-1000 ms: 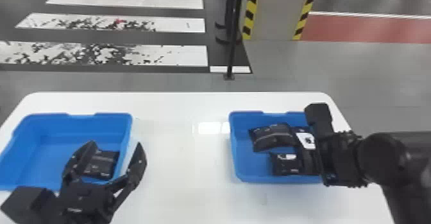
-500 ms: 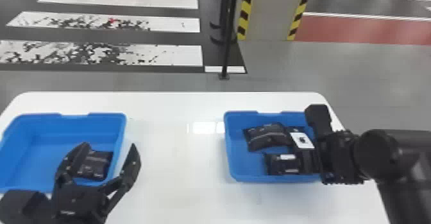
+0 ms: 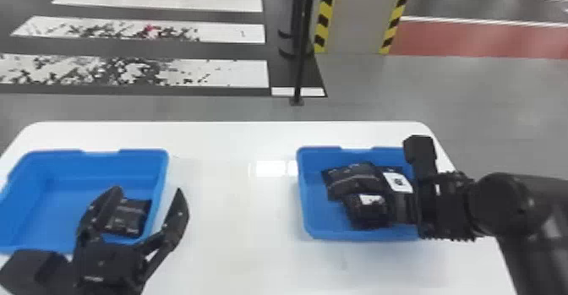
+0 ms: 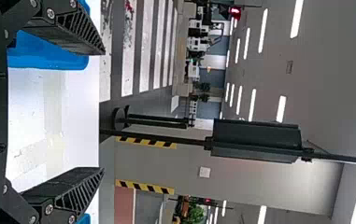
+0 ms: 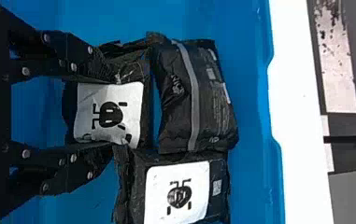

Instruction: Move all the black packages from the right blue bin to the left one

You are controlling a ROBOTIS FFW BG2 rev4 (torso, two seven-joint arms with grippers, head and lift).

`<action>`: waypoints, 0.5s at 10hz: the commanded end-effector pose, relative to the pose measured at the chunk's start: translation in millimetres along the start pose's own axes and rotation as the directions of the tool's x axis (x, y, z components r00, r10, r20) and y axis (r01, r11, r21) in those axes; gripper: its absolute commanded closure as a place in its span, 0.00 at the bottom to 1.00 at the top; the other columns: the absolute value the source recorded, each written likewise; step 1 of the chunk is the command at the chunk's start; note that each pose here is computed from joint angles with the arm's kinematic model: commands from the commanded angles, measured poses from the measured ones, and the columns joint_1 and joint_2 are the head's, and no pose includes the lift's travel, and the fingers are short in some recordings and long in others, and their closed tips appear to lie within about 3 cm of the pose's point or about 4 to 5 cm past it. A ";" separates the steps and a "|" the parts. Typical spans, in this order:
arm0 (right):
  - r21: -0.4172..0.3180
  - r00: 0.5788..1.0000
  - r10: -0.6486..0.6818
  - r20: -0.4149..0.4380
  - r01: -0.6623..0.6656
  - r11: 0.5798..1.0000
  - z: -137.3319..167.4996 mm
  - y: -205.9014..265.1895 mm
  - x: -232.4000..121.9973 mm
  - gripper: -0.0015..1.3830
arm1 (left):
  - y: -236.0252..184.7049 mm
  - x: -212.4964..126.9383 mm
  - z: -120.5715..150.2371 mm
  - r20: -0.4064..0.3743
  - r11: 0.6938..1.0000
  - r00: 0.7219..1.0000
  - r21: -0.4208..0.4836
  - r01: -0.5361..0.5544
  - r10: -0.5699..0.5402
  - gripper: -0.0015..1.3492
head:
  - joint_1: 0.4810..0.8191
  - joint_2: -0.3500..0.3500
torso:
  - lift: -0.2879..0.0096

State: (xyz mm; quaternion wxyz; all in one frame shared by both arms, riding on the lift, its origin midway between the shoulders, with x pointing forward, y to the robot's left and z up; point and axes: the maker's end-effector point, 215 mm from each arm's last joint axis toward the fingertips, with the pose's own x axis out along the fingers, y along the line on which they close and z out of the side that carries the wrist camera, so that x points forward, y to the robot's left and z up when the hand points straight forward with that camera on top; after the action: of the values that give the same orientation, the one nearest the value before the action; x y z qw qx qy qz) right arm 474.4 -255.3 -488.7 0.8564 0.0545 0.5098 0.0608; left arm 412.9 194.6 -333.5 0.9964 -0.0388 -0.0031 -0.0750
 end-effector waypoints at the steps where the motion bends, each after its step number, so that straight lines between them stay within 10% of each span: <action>1: 0.005 0.995 0.030 0.093 -0.031 1.000 13.1 14.0 -7.2 0.83 | 0.2 0.3 2.4 0.010 1.000 1.000 0.000 0.000 0.000 0.12 | 0.63 0.39 | 0.52; 5: 0.024 0.912 0.221 0.346 -0.243 0.970 57.6 73.4 -45.1 0.83 | 5.3 -2.3 19.1 0.069 1.000 0.998 -0.023 -0.014 0.016 0.12 | 0.63 0.47 | 0.52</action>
State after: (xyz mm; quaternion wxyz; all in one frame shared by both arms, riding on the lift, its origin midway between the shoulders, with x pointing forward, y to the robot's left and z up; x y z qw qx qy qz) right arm 497.0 -197.4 -420.1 0.9126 0.1353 0.3640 0.1277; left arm 412.2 200.6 -316.8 0.9961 -0.0464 -0.0328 -0.0678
